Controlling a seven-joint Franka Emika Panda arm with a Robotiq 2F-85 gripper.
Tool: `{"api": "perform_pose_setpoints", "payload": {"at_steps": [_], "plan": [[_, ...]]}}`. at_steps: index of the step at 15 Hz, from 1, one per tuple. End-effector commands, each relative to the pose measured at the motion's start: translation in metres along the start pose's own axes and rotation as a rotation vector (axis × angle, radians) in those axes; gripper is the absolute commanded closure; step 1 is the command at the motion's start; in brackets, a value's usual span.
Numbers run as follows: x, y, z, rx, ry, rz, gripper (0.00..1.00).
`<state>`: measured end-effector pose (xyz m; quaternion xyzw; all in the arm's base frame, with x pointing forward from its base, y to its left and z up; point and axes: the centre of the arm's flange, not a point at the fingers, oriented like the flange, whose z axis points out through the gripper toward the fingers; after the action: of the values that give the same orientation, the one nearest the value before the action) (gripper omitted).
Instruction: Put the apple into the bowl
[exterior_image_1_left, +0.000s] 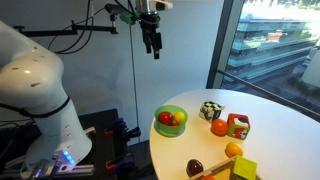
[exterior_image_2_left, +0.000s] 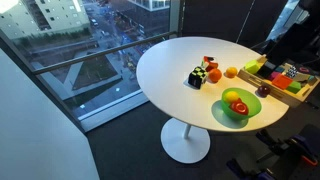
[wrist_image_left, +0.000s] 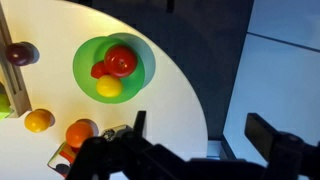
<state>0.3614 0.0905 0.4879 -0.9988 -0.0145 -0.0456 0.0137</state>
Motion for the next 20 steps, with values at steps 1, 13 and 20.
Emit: {"api": "perform_pose_setpoints", "payload": {"at_steps": [1, 13, 20], "plan": [[0.000, 0.000, 0.000, 0.000, 0.000, 0.000, 0.00], [0.005, 0.008, 0.003, -0.013, 0.003, 0.017, 0.00], [0.020, 0.042, 0.012, -0.039, 0.042, 0.071, 0.00]]}}
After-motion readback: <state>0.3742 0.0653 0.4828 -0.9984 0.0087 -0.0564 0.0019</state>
